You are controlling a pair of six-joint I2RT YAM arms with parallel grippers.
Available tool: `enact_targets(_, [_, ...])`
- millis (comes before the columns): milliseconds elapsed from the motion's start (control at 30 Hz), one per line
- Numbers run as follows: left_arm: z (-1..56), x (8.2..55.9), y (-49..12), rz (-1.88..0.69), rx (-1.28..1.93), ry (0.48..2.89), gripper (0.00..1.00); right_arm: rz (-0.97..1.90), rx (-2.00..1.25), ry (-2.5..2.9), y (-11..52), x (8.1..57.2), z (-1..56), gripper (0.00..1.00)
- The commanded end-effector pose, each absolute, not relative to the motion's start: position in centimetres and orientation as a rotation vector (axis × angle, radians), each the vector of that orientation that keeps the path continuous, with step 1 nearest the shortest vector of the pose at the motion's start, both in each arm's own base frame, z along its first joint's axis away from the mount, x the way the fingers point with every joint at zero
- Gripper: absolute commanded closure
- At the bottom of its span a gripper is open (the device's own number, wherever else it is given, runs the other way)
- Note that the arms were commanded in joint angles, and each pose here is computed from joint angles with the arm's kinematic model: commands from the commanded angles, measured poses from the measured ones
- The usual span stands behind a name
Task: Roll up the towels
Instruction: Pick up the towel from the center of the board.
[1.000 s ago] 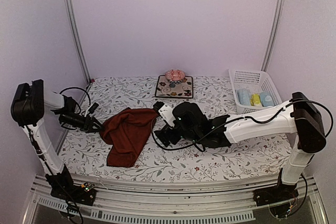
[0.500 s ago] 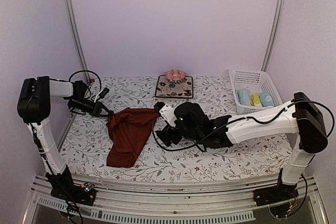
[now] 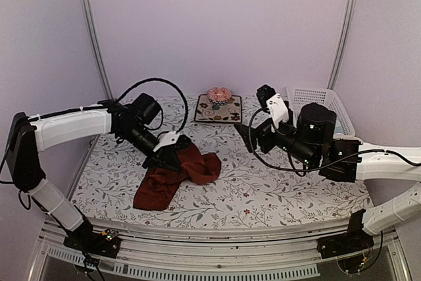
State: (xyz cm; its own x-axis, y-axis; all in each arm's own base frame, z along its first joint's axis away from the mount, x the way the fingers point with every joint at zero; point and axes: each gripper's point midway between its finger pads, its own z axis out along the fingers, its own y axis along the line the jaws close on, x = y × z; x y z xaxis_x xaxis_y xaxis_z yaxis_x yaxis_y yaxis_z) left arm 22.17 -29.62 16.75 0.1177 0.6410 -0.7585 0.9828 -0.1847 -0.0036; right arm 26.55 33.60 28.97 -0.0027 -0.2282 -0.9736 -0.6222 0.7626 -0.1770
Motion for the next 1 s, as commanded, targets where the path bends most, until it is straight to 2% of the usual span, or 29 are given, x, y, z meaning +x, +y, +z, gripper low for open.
enact_targets(0, [12.2,18.9,-28.0,-0.873,2.094,1.582,0.98,0.369,-0.696,1.457,31.4,25.1,30.7,0.01])
enact_targets(67, [10.3,17.9,-27.7,-0.885,2.159,1.627,0.87,0.372,-0.764,1.452,32.4,24.9,29.8,0.01])
enact_targets(100, [9.4,17.3,-27.4,-0.892,2.190,1.647,0.85,0.369,-0.818,1.471,33.4,24.9,28.8,0.01])
enact_targets(300, [6.4,16.3,-26.3,-0.878,2.256,1.728,0.84,0.289,-1.074,1.657,37.8,26.3,19.2,0.00])
enact_targets(433, [5.5,15.9,-25.6,-0.856,2.263,1.731,0.86,0.231,-1.202,1.684,39.2,26.7,14.6,0.06])
enact_targets(567, [5.6,16.0,-25.5,-0.864,2.233,1.723,0.90,0.175,-1.278,1.666,39.3,26.8,11.7,0.11])
enact_targets(733, [5.8,16.4,-25.2,-0.895,2.192,1.728,0.91,0.133,-1.380,1.614,40.5,26.3,8.5,0.24])
enact_targets(967, [6.4,16.8,-24.5,-0.903,2.125,1.728,0.91,0.107,-1.456,1.514,42.3,25.5,6.5,0.26])
